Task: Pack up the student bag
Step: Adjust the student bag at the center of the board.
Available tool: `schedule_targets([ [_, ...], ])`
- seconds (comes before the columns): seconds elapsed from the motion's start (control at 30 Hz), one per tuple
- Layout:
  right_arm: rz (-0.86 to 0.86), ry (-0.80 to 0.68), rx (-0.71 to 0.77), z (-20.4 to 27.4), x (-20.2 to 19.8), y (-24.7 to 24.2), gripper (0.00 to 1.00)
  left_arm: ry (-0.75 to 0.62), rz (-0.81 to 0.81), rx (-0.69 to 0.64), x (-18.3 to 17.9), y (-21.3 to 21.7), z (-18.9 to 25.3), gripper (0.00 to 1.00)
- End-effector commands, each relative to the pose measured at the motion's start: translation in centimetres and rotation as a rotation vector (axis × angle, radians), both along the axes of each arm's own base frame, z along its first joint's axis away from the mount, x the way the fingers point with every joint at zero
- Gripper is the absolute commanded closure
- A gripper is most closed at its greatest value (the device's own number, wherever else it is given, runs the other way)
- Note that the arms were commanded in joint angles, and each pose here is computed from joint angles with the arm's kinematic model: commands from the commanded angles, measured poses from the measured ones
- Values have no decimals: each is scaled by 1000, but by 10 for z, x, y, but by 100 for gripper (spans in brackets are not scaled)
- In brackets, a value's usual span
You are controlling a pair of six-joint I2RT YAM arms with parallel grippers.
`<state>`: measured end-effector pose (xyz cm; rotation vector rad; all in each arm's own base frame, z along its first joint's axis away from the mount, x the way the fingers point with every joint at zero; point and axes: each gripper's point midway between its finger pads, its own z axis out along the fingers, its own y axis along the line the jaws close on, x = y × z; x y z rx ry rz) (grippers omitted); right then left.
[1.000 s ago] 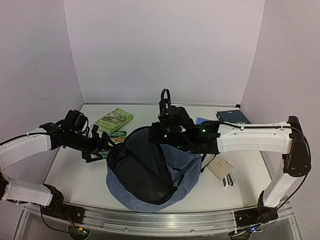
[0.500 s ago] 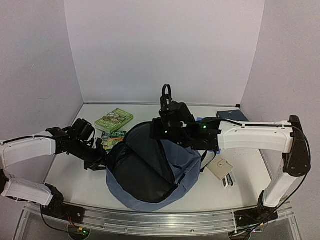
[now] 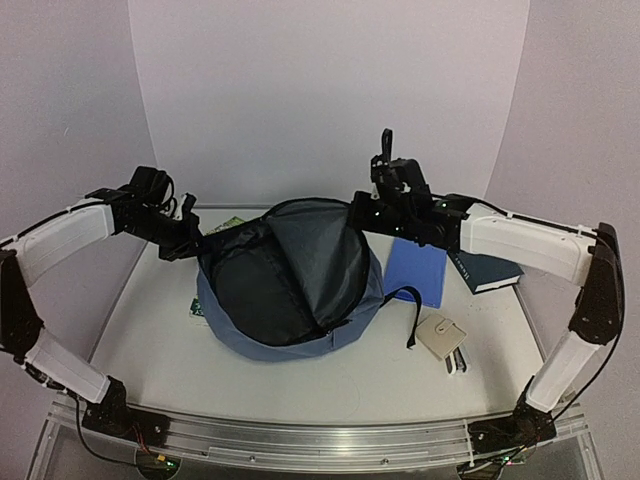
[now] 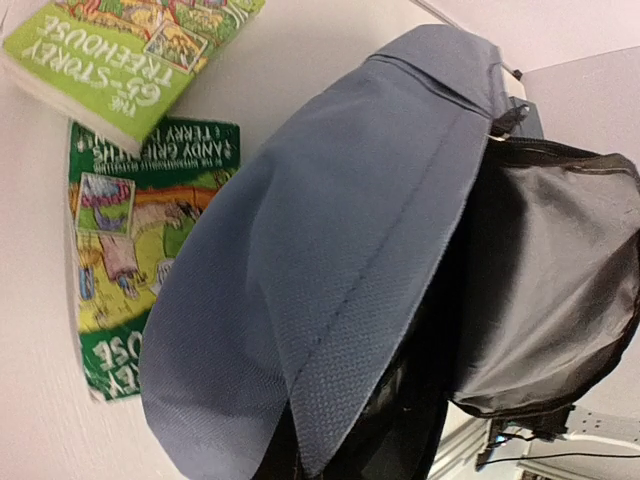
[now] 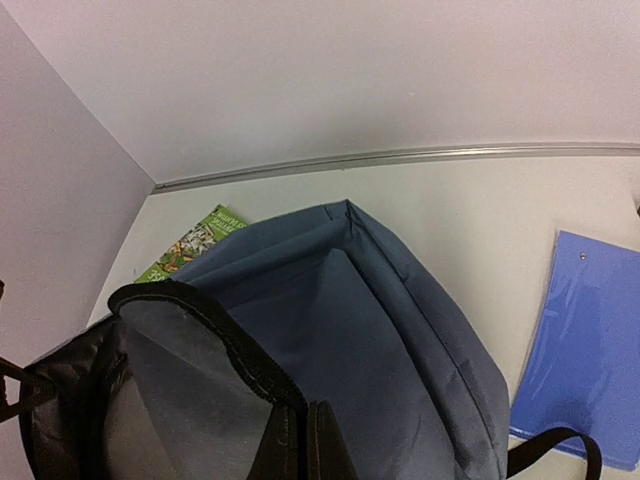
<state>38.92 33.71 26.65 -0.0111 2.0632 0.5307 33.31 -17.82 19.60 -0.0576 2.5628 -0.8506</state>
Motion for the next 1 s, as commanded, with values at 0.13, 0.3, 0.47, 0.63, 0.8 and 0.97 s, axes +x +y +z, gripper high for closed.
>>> schedule_targets([
  [0.13,51,139,14,-93,66,-16,100,-90,-91,242,71,13,-33,100],
  [0.3,78,185,-5,-130,78,-9,100,-110,-51,226,93,9,-38,94],
  [0.47,104,201,-2,-138,78,-3,100,-105,35,156,90,9,-23,67],
  [0.63,132,204,3,-136,74,1,100,-75,63,2,59,-2,-12,25],
  [0.8,144,196,-1,-132,71,-1,100,16,48,-71,18,-24,-29,14],
  [0.97,142,181,-18,-128,70,-5,100,80,16,-72,-10,-49,-49,11],
])
